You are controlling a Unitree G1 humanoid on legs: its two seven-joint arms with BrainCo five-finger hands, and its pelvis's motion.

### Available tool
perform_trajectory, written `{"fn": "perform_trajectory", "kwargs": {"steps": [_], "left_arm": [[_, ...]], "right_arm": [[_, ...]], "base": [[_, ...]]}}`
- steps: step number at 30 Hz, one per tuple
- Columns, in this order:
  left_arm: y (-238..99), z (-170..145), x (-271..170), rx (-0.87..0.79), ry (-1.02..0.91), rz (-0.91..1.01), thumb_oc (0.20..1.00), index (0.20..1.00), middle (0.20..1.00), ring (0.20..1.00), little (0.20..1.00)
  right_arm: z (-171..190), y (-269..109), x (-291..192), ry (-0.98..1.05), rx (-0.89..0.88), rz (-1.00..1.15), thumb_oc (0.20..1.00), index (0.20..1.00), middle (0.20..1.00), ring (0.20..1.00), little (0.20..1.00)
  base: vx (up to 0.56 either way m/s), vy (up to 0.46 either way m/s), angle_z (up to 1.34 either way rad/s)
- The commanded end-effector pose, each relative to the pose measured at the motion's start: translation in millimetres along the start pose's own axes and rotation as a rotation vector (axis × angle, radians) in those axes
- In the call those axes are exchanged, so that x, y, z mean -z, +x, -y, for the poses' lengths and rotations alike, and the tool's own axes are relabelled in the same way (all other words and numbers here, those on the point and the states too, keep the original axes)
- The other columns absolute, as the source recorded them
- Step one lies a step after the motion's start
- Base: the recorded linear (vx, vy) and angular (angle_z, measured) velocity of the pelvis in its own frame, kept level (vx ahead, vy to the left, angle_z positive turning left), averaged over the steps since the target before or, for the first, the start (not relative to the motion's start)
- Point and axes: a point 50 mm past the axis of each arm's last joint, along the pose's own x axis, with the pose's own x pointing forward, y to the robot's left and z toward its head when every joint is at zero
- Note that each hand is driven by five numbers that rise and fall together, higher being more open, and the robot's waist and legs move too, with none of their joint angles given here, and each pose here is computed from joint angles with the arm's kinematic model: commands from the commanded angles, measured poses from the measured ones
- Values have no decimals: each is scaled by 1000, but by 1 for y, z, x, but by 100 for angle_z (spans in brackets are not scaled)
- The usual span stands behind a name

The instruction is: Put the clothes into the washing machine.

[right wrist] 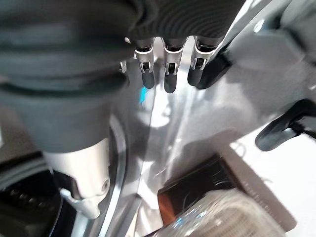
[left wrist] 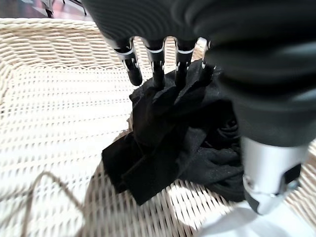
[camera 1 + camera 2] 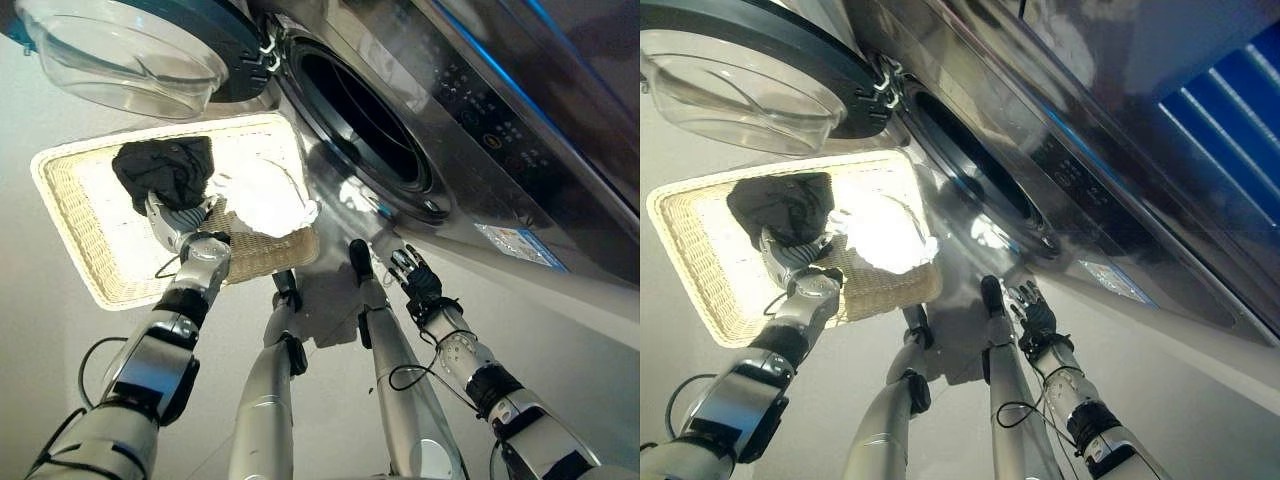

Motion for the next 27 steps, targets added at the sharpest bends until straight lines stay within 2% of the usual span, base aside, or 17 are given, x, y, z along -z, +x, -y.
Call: {"fn": "perform_trajectory", "kwargs": {"steps": [1,4,5,6,8,9,16,23,27], "left_arm": [[28,-33,-10,-197,-32,-45,1000,1000,1000,1000,1000],[35,-40,-14,-236,-33,-78,1000,1000,1000,1000,1000],[38,-42,-17,-249,-40,-93,589,589,589,589,589],[39,-43,-18,-258,-37,-95,504,504,504,504,504],[39,-43,-18,-258,-37,-95,504,504,504,504,504],[42,-46,-21,-269,-18,-91,200,200,200,200,200],[47,-58,-30,-365,25,-63,200,200,200,200,200],[40,-52,-27,-291,-40,39,200,200,200,200,200],[28,-52,-11,-244,-75,94,200,200,200,200,200]], "right_arm": [[-2,-9,15,0,-51,-29,1000,1000,1000,1000,1000],[2,-11,17,-2,-48,-29,1000,1000,1000,1000,1000],[2,-12,18,0,-51,-29,1000,1000,1000,1000,1000],[3,-12,18,2,-51,-29,1000,1000,1000,1000,1000],[3,-12,18,2,-51,-29,1000,1000,1000,1000,1000],[4,-13,18,1,-51,-30,1000,1000,1000,1000,1000],[6,-16,23,-23,-68,-48,1000,1000,1000,1000,1000],[7,-19,26,-43,-54,-60,1000,1000,1000,1000,1000],[14,-23,27,-50,-23,-50,1000,1000,1000,1000,1000]], "base": [[14,56,1],[14,41,1],[0,0,0],[0,0,0],[0,0,0],[0,0,0],[-1,-21,0],[-8,-74,7],[-12,-94,9]]}}
